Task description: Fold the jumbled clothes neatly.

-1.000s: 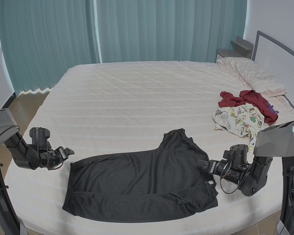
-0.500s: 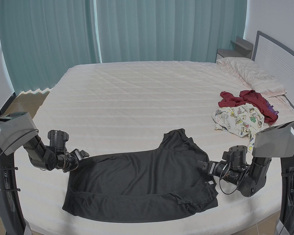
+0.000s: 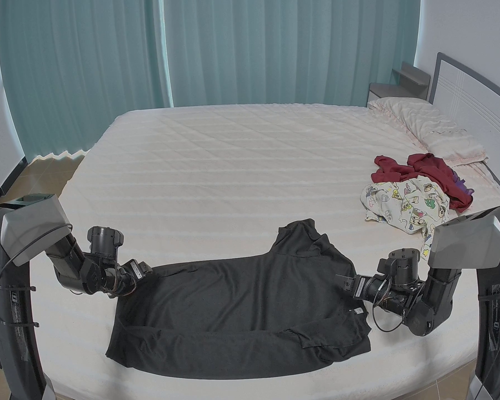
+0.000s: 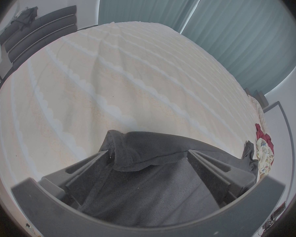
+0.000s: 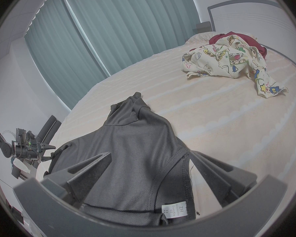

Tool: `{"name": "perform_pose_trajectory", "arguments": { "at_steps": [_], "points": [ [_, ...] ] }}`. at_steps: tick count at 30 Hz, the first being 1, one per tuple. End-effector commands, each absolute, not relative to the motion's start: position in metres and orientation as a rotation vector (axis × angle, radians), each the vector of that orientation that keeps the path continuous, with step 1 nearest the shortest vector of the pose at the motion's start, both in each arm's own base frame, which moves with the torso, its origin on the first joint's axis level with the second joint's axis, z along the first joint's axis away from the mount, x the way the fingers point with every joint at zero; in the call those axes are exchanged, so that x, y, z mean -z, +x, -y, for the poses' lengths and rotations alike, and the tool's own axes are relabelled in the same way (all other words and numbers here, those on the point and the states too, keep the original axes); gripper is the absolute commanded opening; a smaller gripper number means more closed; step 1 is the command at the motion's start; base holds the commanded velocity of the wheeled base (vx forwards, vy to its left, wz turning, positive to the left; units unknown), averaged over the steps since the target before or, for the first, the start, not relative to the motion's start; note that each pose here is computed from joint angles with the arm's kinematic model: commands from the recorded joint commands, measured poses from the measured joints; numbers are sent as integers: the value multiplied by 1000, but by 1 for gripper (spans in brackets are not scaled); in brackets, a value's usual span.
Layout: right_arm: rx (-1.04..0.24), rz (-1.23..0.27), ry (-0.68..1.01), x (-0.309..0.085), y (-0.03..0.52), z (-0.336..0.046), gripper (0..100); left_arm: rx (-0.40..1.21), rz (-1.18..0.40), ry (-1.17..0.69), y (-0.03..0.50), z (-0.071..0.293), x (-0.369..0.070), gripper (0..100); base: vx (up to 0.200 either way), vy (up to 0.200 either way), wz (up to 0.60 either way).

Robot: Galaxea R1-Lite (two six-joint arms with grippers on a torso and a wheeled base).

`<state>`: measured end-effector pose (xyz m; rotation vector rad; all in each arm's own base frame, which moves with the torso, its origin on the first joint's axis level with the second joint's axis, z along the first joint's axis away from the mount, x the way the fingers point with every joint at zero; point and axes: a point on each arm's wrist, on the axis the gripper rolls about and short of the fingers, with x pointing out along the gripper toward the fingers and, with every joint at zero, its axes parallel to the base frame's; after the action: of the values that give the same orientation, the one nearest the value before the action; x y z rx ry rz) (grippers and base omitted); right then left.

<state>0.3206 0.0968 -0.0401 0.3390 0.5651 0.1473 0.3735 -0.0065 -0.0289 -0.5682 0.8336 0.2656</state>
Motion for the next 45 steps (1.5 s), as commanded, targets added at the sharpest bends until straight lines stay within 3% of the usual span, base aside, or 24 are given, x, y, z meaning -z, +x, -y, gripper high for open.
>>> {"name": "perform_pose_trajectory", "arguments": {
  "at_steps": [1,7,8,26,45],
  "points": [
    [-150,-564,339,40,321,-98,100,-287,-838,-554,375,7,35,100,0,0,0],
    [-153,-570,336,43,321,-99,100,-285,-834,-549,379,11,37,100,0,0,0],
    [-155,-570,335,44,321,-100,100,-285,-826,-550,381,11,37,0,0,0,0],
    [-156,-545,340,34,365,-110,100,-405,-701,-664,392,-15,19,0,0,0,0],
    [-173,-540,212,65,441,-126,100,-419,-653,-737,398,-19,13,0,0,0,0]
  ]
}}
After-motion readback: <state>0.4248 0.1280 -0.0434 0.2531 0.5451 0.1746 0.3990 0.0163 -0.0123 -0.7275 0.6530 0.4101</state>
